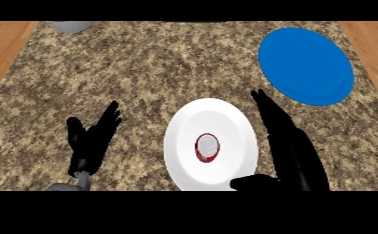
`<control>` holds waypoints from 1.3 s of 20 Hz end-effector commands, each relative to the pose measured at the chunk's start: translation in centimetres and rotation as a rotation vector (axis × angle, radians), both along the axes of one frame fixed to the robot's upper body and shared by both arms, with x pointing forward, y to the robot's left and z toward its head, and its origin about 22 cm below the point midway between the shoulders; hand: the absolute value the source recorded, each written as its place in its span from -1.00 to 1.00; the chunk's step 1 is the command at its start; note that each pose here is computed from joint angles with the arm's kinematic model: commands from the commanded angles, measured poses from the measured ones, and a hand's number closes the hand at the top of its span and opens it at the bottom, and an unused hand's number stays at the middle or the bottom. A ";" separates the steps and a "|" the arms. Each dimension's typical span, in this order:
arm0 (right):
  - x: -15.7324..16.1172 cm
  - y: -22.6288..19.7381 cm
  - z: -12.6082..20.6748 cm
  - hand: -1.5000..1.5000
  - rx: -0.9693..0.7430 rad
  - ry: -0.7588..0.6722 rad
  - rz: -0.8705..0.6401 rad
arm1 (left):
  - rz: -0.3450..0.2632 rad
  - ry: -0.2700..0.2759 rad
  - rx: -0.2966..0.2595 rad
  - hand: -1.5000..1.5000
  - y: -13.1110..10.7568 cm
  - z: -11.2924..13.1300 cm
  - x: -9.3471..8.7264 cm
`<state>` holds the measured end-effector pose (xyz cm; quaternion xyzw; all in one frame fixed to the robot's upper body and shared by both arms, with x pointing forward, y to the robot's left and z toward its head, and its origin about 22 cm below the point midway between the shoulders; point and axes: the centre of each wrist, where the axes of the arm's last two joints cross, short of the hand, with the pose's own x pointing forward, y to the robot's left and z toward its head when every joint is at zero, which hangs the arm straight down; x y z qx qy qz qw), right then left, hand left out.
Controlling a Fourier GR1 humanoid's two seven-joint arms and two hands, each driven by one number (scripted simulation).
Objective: Pick the can from the plate and place it in the plate
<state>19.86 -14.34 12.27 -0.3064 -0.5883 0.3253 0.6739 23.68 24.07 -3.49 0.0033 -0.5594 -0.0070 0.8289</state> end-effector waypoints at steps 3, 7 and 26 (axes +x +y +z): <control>0.7 4.5 -0.2 -1.00 -0.068 0.048 -0.005 | 0.009 0.023 -0.020 0.00 -0.7 0.3 0.9; -0.3 5.3 -2.3 -1.00 -0.084 0.163 0.007 | 0.012 0.007 -0.026 0.00 -0.6 0.0 -1.2; 2.0 8.0 -7.4 -1.00 -0.186 0.198 -0.066 | 0.003 0.006 -0.008 0.00 -0.1 0.7 0.6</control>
